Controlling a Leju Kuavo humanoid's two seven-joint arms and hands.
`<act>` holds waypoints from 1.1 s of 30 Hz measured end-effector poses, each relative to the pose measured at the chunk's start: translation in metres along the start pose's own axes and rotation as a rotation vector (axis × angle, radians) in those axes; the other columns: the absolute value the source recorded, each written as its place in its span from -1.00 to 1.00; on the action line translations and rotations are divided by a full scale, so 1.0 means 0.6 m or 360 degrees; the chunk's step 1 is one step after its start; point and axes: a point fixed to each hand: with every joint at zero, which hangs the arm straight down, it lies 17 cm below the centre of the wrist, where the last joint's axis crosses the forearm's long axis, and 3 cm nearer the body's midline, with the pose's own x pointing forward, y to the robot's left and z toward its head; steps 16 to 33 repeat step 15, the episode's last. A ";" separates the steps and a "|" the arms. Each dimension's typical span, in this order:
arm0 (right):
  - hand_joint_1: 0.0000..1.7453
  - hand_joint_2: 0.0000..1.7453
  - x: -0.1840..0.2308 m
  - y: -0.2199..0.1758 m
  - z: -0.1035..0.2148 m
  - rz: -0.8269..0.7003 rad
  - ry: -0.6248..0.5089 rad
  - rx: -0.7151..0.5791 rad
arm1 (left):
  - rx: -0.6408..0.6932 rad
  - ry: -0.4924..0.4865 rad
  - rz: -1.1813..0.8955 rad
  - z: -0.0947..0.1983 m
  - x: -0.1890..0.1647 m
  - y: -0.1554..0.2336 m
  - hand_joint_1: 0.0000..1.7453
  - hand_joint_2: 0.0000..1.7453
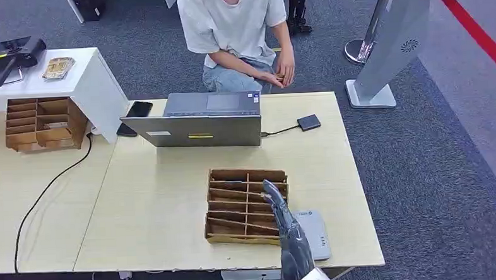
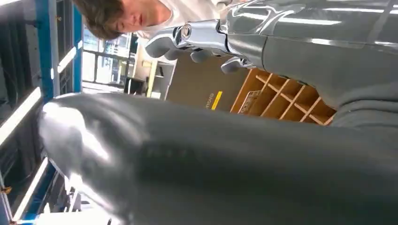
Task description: Pass the card to the sensor for recognition and then transmit it.
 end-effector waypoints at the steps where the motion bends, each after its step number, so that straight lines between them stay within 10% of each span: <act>1: -1.00 -1.00 -0.002 0.000 0.000 0.0000 0.0004 0.0002 | 0.0001 0.0004 0.0006 0.000 -0.001 0.000 -1.00 -1.00; 33: -1.00 -1.00 -0.012 0.007 0.001 -0.0014 0.0025 0.0030 | 0.0004 0.0046 0.0056 0.002 -0.008 -0.003 -1.00 -1.00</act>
